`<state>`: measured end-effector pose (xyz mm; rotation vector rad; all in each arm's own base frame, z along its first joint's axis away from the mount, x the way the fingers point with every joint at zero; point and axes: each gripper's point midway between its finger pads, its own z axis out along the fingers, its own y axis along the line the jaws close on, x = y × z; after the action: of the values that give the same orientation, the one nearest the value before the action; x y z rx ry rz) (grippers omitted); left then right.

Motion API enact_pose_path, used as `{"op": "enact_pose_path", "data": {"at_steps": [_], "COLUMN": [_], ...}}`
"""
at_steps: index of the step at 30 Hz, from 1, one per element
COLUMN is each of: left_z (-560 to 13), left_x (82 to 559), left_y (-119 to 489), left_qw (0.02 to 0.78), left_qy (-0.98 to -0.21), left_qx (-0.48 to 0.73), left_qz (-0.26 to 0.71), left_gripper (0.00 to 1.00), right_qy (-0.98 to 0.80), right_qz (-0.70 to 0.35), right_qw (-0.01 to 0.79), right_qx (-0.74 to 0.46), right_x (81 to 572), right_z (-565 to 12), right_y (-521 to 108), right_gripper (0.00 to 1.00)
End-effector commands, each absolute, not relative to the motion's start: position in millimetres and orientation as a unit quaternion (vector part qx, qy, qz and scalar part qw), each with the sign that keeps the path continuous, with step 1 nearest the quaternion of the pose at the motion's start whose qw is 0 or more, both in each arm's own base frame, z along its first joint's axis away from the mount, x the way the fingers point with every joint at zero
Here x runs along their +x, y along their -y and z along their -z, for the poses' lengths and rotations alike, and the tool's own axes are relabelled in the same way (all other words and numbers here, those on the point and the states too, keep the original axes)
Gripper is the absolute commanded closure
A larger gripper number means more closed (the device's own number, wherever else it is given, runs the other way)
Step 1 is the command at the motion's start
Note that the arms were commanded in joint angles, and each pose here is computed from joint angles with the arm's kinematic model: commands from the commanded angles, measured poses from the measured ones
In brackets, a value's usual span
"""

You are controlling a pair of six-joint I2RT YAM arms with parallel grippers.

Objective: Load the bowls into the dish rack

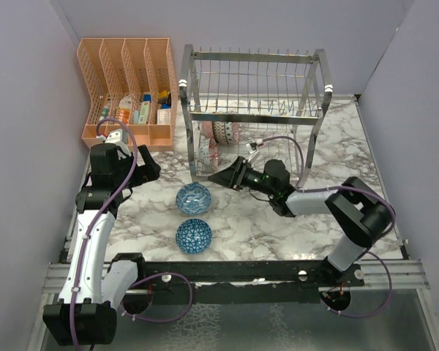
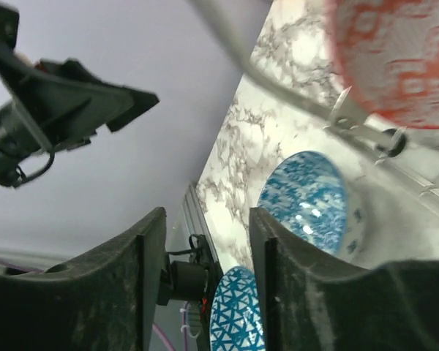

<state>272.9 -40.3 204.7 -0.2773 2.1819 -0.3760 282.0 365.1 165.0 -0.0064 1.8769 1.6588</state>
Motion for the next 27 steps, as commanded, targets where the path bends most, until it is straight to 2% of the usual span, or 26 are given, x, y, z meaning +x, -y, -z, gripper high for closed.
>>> {"op": "enact_pose_path", "data": {"at_steps": [1, 8, 10, 13, 19, 27], "left_z": [-211, -220, -224, -228, -229, -229], "left_x": [271, 267, 266, 265, 263, 261], "left_y": [35, 31, 30, 28, 27, 24], "left_qw": [0.455, 0.462, 0.466, 0.471, 0.472, 0.475], "left_qy": [-0.872, -0.867, -0.865, -0.863, -0.864, -0.863], "left_qx": [-0.118, -0.130, -0.131, -0.130, -0.128, -0.131], "left_qz": [0.139, 0.135, 0.132, 0.127, 0.123, 0.113], "left_gripper": [0.01, 0.01, 0.01, 0.01, 0.01, 0.01], "right_qy": [-0.740, -0.787, -0.796, -0.813, -0.810, -0.817], "right_qz": [-0.553, -0.462, -0.434, -0.378, -0.310, -0.234], "right_qw": [0.377, 0.385, 0.386, 0.383, 0.386, 0.382], "right_qx": [-0.070, -0.134, -0.167, -0.223, -0.313, -0.363], "right_x": [249, 214, 206, 198, 195, 210], "right_z": [-174, -147, -139, -123, -113, -84], "right_y": [-380, -394, -405, -423, -458, -470], "right_gripper": [0.46, 0.43, 0.39, 0.38, 0.38, 0.39]}}
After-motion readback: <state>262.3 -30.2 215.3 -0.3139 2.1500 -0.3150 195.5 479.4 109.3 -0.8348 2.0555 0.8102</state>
